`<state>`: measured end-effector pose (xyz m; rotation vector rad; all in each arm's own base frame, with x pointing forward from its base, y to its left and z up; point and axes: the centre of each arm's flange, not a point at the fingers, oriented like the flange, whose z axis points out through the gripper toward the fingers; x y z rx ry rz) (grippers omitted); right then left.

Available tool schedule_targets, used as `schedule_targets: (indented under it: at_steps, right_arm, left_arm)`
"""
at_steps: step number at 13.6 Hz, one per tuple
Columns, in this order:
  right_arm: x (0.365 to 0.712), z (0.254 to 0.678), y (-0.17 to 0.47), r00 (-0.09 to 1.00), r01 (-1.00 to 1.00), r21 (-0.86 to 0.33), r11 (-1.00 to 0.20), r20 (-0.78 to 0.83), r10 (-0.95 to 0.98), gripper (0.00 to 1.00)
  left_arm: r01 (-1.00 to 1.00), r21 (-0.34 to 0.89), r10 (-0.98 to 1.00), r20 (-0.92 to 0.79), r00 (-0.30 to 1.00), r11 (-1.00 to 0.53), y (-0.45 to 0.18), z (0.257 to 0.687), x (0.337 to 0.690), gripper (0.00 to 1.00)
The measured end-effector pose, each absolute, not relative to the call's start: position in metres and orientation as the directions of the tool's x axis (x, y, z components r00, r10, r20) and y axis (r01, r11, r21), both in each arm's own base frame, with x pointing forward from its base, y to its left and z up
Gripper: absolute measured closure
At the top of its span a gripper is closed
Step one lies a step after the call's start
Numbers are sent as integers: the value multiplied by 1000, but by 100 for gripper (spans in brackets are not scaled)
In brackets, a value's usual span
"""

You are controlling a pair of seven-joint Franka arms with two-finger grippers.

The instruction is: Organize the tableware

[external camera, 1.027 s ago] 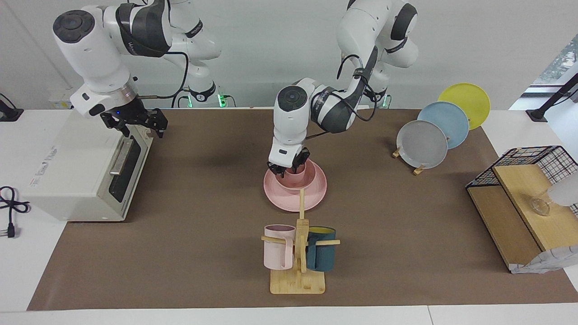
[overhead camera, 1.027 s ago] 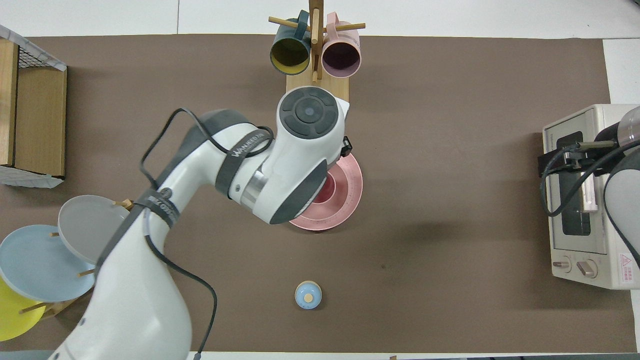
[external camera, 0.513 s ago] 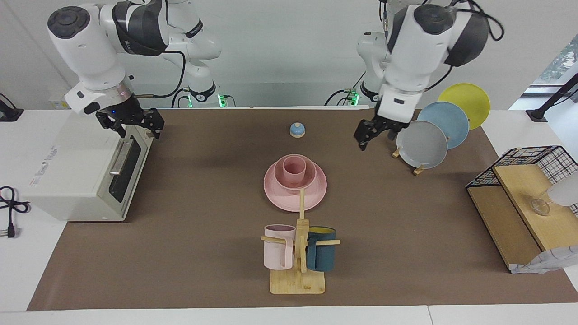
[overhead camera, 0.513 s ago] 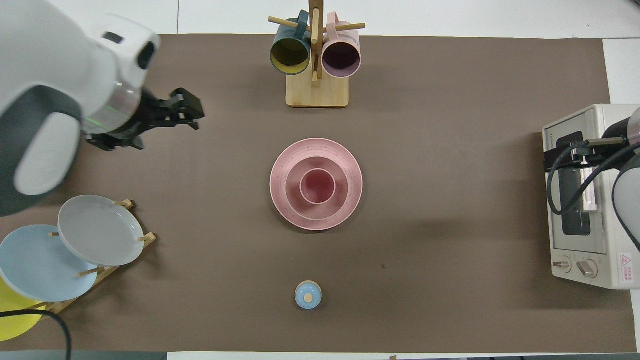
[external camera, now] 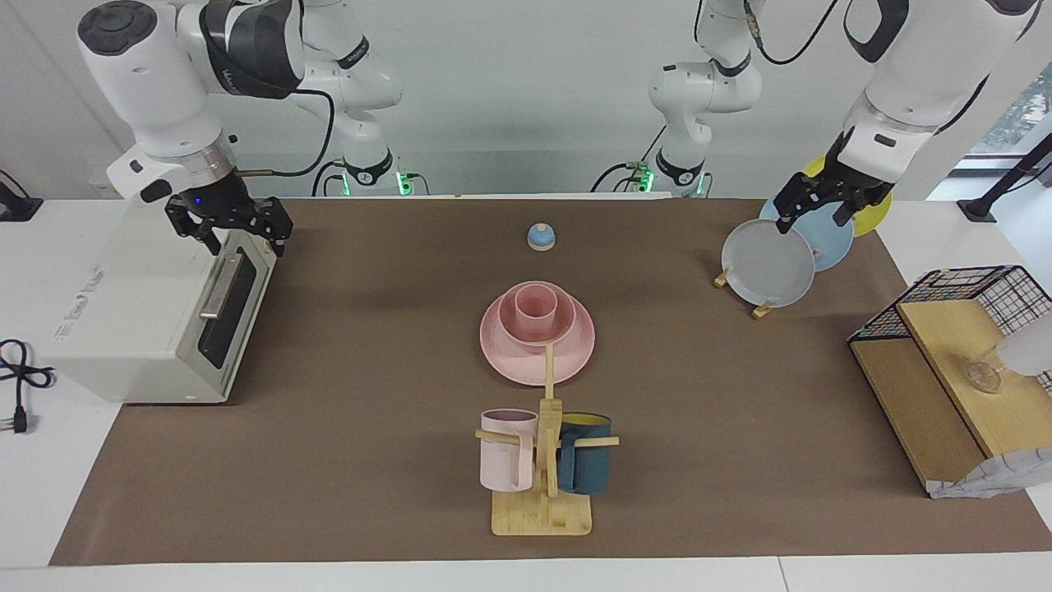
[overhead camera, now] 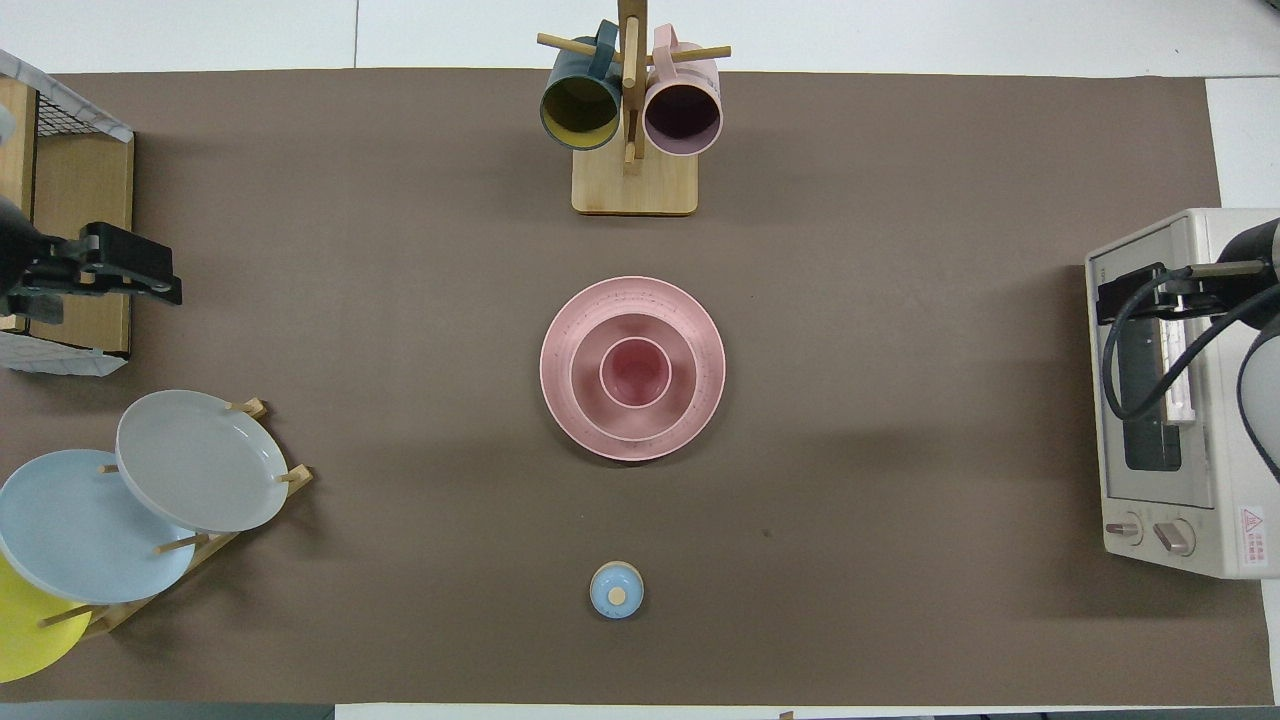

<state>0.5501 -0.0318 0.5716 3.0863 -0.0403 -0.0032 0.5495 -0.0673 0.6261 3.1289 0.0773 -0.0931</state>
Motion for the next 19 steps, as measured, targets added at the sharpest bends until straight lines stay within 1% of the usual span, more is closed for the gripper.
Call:
schedule_targets:
  at_steps: [3, 10, 19]
  right_arm:
    - [550, 572, -43, 999, -43, 55, -998, 1, -43, 0]
    - [549, 574, -39, 999, -36, 56, -998, 4, -36, 0]
    - [548, 575, -40, 999, -38, 56, -998, 6, -38, 0]
  left_arm:
    - [28, 7, 27, -66, 997, -1000, -71, 620, 536, 0]
    - [12, 9, 11, -66, 998, -1000, -61, 620, 529, 0]
    - [-4, 8, -4, -50, 999, -1000, -66, 641, 522, 0]
